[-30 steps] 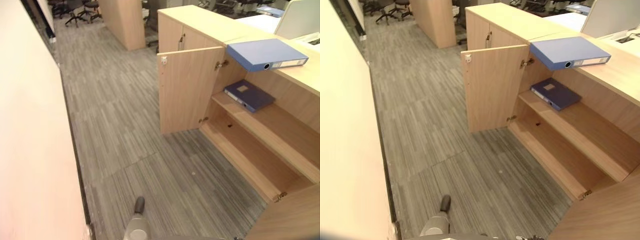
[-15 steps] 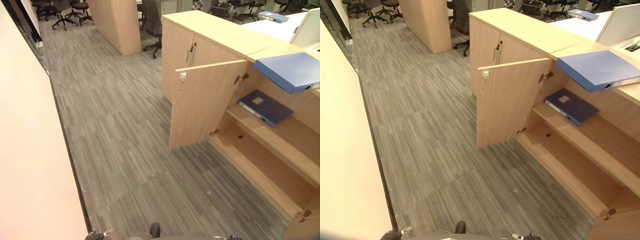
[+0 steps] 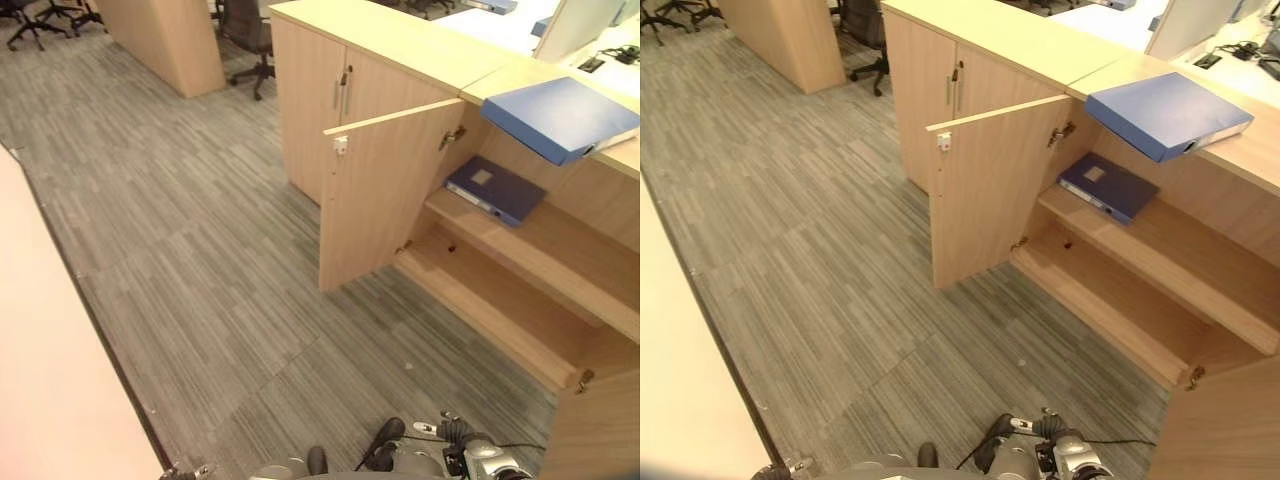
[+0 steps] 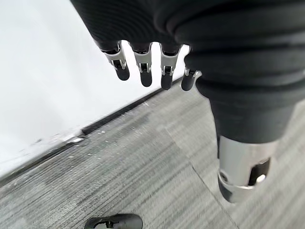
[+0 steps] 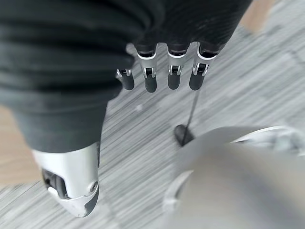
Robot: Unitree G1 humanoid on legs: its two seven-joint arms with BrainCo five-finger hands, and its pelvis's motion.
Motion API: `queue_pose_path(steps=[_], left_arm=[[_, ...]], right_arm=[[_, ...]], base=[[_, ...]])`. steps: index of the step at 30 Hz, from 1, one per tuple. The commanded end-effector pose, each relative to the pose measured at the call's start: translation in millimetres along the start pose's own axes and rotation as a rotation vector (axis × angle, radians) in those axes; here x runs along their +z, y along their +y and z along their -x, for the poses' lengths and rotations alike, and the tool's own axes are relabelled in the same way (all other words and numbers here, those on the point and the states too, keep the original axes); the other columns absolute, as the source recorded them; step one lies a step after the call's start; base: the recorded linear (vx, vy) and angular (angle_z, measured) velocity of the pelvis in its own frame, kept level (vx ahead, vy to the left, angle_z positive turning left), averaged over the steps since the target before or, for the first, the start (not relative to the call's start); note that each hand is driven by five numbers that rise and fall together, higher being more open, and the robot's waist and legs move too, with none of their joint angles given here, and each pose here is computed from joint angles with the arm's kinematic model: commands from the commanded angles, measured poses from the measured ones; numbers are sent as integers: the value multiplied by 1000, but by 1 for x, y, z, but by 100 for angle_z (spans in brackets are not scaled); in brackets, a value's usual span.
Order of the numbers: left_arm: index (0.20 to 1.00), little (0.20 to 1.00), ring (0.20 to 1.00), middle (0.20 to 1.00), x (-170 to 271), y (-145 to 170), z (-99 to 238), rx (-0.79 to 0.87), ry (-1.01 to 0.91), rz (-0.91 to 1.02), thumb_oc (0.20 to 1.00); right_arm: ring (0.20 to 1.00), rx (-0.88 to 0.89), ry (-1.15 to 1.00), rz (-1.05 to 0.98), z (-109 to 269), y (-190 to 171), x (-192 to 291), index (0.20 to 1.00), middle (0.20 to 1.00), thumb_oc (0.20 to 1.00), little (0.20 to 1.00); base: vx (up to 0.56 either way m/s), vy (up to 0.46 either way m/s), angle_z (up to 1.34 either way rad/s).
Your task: Put the empty folder in the office cabinet
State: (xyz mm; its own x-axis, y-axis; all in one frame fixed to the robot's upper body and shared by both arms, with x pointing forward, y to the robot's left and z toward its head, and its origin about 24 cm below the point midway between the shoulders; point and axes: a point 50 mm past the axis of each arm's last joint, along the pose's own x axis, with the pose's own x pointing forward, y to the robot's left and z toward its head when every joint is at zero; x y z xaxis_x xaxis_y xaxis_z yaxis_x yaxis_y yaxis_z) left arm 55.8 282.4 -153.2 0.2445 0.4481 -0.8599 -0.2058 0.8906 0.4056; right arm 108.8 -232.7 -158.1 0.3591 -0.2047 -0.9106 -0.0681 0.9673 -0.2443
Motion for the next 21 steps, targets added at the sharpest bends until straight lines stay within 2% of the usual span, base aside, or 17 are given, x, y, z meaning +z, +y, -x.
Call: queue_pose_path(steps=[1,12,17,21], left_arm=[[1000,1000,1000,1000,1,-3,0,0,11,4,1000],[1000,1000,1000,1000,10,-18,1,-68,-23,-3,1000],[1000,1000,1000,1000,6,-18,1,-79,-5,26,1000],[1000,1000,1000,1000,5,-19,1,-86,-7,4,1000]], right_arm=[[1000,-25,43,30,0,-2,-10,1000,1000,1000,1000],[1000,-53,18,19,0,-17,-3,1000,1000,1000,1000],[1000,-67,28,56,1,-24,-6,1000,1000,1000,1000],[1000,-81,63,68,2,-29,-17,1000,1000,1000,1000]], base=[[253,-162,-9],[174,-206,-44],[154,31,-86],[270,226,-64]])
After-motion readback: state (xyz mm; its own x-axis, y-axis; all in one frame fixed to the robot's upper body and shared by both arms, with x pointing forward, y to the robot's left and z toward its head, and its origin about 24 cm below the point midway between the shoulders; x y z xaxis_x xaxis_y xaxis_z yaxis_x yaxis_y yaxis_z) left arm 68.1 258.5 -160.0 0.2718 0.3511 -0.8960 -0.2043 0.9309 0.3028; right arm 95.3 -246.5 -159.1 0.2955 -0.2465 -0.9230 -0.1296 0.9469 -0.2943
